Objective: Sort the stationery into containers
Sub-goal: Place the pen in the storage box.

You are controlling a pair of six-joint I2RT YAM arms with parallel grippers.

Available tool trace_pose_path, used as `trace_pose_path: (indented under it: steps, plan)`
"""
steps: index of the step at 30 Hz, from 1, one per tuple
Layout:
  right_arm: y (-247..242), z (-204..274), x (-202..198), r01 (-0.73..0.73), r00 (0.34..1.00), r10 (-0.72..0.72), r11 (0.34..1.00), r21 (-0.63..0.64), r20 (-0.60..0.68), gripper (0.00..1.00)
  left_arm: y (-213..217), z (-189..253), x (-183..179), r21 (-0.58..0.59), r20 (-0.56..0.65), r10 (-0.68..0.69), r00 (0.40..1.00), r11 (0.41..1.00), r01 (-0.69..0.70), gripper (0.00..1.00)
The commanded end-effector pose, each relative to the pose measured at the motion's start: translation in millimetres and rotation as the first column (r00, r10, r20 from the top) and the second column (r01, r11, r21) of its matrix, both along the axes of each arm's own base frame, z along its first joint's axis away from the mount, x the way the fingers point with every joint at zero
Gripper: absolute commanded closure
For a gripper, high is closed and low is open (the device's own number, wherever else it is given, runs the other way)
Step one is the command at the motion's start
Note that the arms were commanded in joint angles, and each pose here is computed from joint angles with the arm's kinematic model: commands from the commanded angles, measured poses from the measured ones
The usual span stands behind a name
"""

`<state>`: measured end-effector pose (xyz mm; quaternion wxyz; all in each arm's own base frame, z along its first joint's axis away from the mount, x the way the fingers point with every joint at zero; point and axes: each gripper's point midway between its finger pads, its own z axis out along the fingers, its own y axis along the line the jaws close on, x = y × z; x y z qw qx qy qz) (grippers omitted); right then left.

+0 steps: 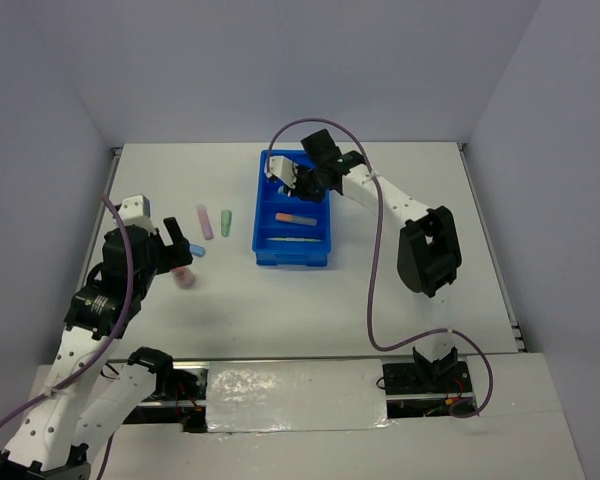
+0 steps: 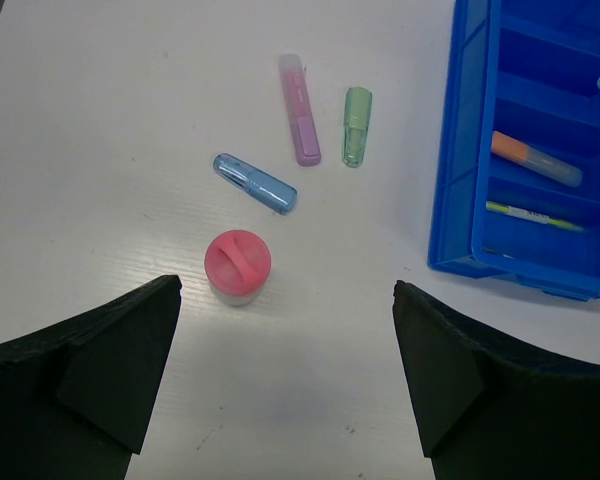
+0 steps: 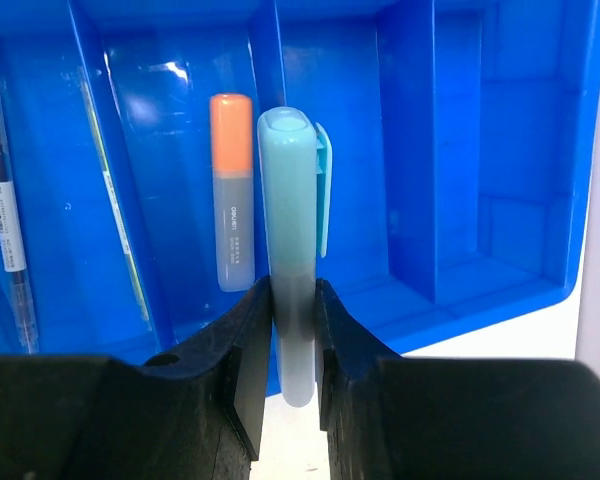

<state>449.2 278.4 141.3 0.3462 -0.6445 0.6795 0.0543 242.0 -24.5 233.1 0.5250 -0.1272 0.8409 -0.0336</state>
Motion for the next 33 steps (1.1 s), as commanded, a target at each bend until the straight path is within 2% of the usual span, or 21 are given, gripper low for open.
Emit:
trace_pose_path:
  steps: [1,5,6,9,11,12,13,14,15,20,21,22,23,24,26,27,28,29,30,32,33]
  plan:
    - [15,7,2,-0.04,0.998,0.038,0.999,0.036,0.04,0.92,-1,11,5,-0.014,0.05,-0.008,0.999,1.0,0.008,0.01]
    - [16,-1,7,-0.019,1.0,0.018,0.999,0.03,0.022,0.81,1,14,8,-0.026,0.056,0.007,0.998,1.0,-0.006,0.01]
    - [19,3,8,-0.015,1.0,0.014,0.999,0.038,0.024,0.74,2,15,9,-0.03,0.055,0.012,0.998,1.0,-0.011,0.01]
    - [23,5,6,-0.017,1.0,0.016,0.999,0.051,0.012,0.64,4,27,13,-0.055,0.07,0.041,0.997,0.998,-0.037,0.01]
    - [23,12,4,-0.019,1.0,0.018,0.998,0.063,0.019,0.62,5,49,18,-0.065,0.1,0.059,0.993,0.996,-0.053,0.01]
    - [23,11,2,-0.025,1.0,0.024,0.998,0.061,0.016,0.6,7,48,23,-0.054,0.071,0.079,0.994,0.996,-0.075,0.01]
    - [23,13,3,-0.025,0.999,0.023,0.998,0.065,0.025,0.48,7,65,26,-0.062,0.093,0.087,0.992,0.995,-0.081,0.01]
    - [21,14,2,-0.023,0.999,0.021,0.998,0.065,0.029,0.11,8,68,29,-0.063,0.089,0.096,0.991,0.994,-0.091,0.01]
    - [21,15,2,-0.025,0.999,0.023,0.998,0.064,0.03,0.01,7,68,37,-0.062,0.07,0.105,0.992,0.993,-0.1,0.01]
    - [20,44,2,0.027,0.997,-0.037,0.991,0.134,0.07,0.0,-6,95,66,-0.139,0.084,0.119,0.989,0.984,-0.107,0.01]
    - [22,60,9,0.044,0.991,-0.066,0.982,0.182,0.119,0.0,-10,86,79,-0.135,0.037,0.118,0.992,0.985,-0.112,0.01]
    - [19,91,9,0.063,0.98,-0.105,0.97,0.236,0.169,0.0,-13,100,88,-0.149,0.052,0.113,0.992,0.983,-0.104,0.01]
    - [16,97,5,0.114,0.976,-0.161,0.952,0.285,0.147,0.0,-15,99,96,-0.15,0.032,0.113,0.993,0.983,-0.107,0.01]
    - [16,119,8,0.124,0.962,-0.2,0.927,0.354,0.186,0.0,-19,83,113,-0.134,-0.031,0.112,0.993,0.984,-0.115,0.01]
    - [5,153,-11,0.185,0.944,-0.294,0.851,0.492,0.153,0.0,-18,85,132,-0.134,-0.05,0.131,0.99,0.982,-0.137,0.01]
    - [1,174,-8,0.201,0.917,-0.358,0.796,0.57,0.177,0.0,-17,64,148,-0.123,-0.111,0.15,0.982,0.979,-0.164,0.01]
    - [-8,178,-25,0.254,0.908,-0.407,0.728,0.637,0.103,0.0,-11,64,157,-0.129,-0.121,0.181,0.976,0.972,-0.197,0.01]
    - [-17,209,-34,0.237,0.886,-0.448,0.659,0.714,0.12,0.0,-7,50,174,-0.132,-0.158,0.222,0.962,0.961,-0.244,0.01]
    - [-20,186,-44,0.307,0.885,-0.465,0.62,0.722,0.023,0.0,-5,41,181,-0.131,-0.186,0.239,0.953,0.955,-0.265,0.01]
    - [-24,186,-60,0.323,0.888,-0.459,0.58,0.748,-0.028,0.0,-7,9,202,-0.11,-0.26,0.244,0.934,0.954,-0.28,0.01]
    - [-29,196,-74,0.316,0.891,-0.452,0.557,0.768,-0.039,0.0,-5,11,213,-0.116,-0.259,0.242,0.935,0.953,-0.279,0.02]
